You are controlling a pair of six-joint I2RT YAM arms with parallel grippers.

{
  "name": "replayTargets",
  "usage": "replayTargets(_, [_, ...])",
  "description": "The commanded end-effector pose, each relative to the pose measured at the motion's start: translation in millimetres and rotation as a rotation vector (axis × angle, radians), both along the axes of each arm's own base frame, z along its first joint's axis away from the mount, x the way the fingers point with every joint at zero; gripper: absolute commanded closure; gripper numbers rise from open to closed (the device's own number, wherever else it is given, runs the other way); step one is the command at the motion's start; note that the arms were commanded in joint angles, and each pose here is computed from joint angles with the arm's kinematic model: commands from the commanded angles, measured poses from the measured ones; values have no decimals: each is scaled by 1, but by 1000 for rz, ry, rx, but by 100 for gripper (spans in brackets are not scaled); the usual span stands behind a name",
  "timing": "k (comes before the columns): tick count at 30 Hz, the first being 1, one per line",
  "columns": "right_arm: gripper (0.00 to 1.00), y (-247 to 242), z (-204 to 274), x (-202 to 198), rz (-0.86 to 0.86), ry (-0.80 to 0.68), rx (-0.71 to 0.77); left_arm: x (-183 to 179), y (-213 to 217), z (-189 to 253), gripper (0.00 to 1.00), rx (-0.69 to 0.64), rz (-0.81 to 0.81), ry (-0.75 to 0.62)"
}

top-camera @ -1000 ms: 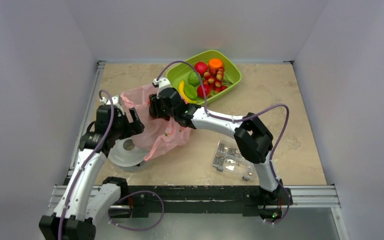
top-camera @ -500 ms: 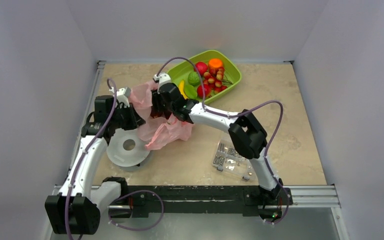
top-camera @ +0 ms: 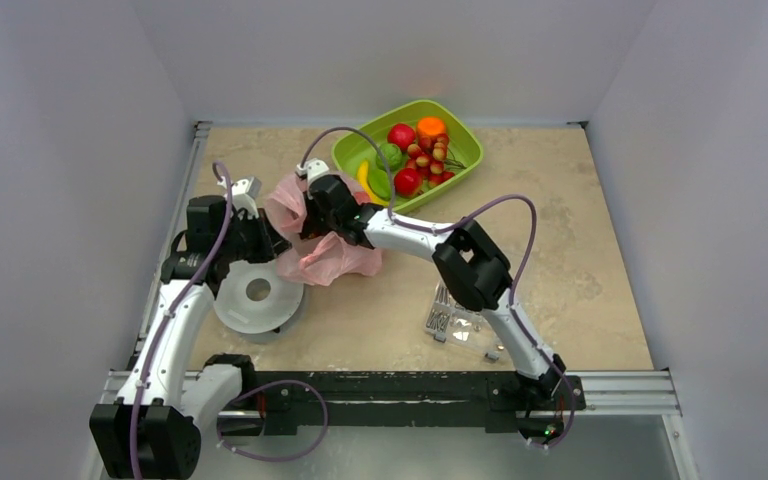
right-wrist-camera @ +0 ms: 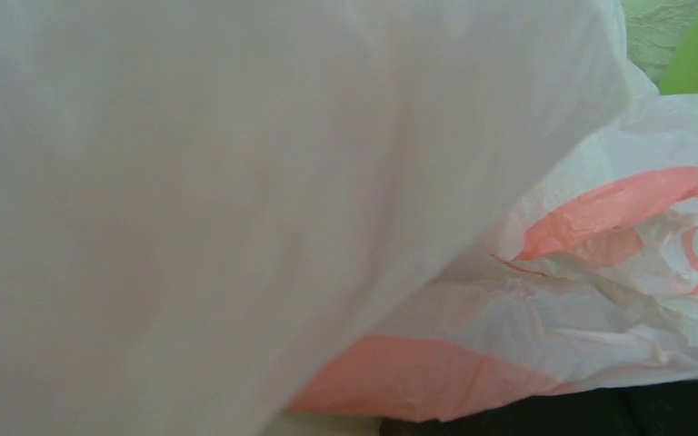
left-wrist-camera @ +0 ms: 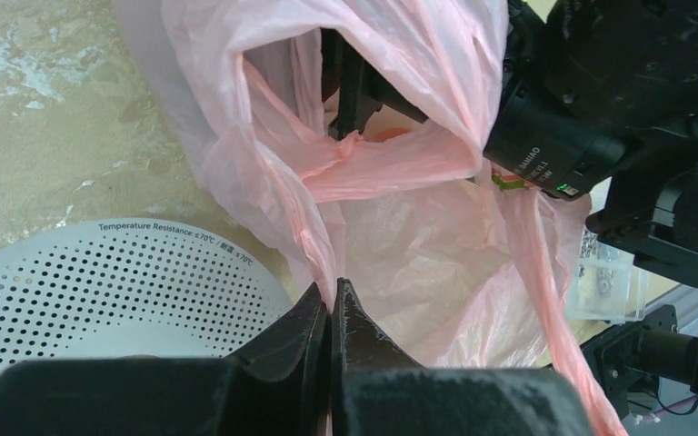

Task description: Take the fake fruits out of the plastic bag

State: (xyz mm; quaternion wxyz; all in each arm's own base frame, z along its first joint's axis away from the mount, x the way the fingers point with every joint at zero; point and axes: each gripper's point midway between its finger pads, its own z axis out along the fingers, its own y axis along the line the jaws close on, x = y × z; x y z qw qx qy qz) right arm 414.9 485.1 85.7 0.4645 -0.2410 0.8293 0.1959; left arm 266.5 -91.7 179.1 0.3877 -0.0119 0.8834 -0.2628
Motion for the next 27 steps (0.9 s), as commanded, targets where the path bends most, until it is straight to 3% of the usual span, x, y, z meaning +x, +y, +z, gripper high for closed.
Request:
replayTargets(1, [8, 7, 14, 13, 13, -41, 13, 5, -2, 4, 100, -6, -27, -38])
replayTargets(7, [9, 12, -4, 19, 4, -27, -2, 5, -3, 1, 100, -7, -28, -30])
replayTargets(13, [30, 22, 4, 17, 43, -21, 34, 5, -2, -1, 100, 0, -24, -22])
replayTargets(22, [74, 7, 37, -1, 38, 1, 79, 5, 1, -1, 100, 17, -11, -25])
replayTargets(27, [83, -6, 64, -18, 66, 22, 116, 6, 5, -1, 100, 37, 11, -32])
